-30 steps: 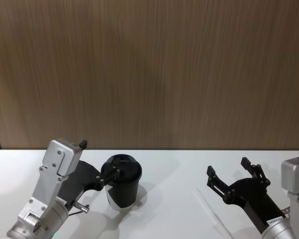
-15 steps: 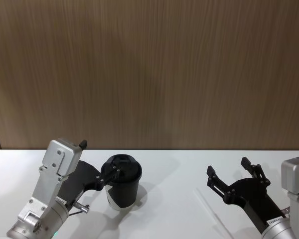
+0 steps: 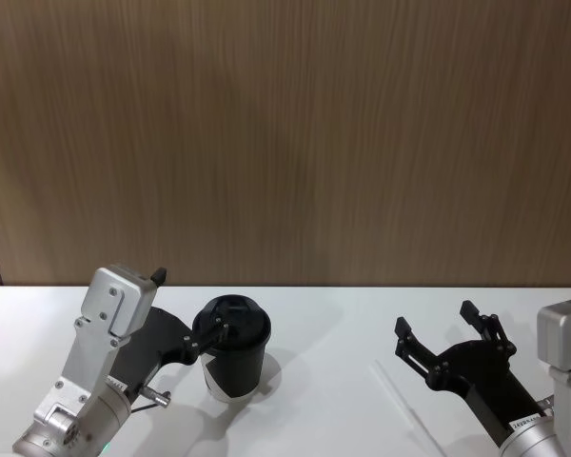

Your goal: Pick up the straw with one hand, pass it to the other hand, and insert it into the cup.

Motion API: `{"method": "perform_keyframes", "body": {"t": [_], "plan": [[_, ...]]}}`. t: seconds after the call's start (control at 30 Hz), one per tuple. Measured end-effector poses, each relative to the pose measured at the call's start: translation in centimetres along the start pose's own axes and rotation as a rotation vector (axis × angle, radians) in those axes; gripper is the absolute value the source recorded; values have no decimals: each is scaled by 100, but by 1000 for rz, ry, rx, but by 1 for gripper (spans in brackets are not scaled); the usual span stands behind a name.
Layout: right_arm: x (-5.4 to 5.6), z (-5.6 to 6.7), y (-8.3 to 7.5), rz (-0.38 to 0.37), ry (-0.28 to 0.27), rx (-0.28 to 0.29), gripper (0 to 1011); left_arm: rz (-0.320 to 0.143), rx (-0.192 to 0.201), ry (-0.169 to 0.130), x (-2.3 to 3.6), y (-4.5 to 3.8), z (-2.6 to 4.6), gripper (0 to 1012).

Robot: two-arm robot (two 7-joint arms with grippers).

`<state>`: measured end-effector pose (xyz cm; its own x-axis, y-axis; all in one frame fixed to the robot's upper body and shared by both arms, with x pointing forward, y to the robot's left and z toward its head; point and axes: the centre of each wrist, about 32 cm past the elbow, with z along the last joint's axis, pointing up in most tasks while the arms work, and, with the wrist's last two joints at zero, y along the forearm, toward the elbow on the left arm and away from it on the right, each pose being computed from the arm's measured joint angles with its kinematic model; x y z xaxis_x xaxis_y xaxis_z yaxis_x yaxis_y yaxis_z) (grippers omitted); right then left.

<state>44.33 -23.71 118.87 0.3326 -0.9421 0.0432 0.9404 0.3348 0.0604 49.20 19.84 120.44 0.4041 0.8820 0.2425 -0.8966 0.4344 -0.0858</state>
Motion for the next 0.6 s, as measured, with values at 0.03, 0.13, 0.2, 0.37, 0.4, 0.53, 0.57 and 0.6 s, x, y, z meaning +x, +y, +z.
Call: {"method": "perform_keyframes", "body": {"t": [0.03,0.13,0.2,0.37,0.4,0.53,0.57,0.6], "plan": [[0,0,0,0,0,0,1001,0,0,0,0,0,0,1003],[0,0,0,0,0,0,1001,0,0,0,0,0,0,1003],[0,0,0,0,0,0,1001,0,0,0,0,0,0,1004],[0,0,0,0,0,0,1001,0,0,0,0,0,0,1003],[1,1,0,1,0,-1,1001,0,0,0,0,0,0,1003],[8,8,-2,7,-5,-5,1001,0,0,0,0,0,0,1003],[16,16,-3,12,-9,-10,1001,0,0,0,0,0,0,1003],[24,26,-2,18,-15,-17,1001,0,0,0,0,0,0,1003]]}}
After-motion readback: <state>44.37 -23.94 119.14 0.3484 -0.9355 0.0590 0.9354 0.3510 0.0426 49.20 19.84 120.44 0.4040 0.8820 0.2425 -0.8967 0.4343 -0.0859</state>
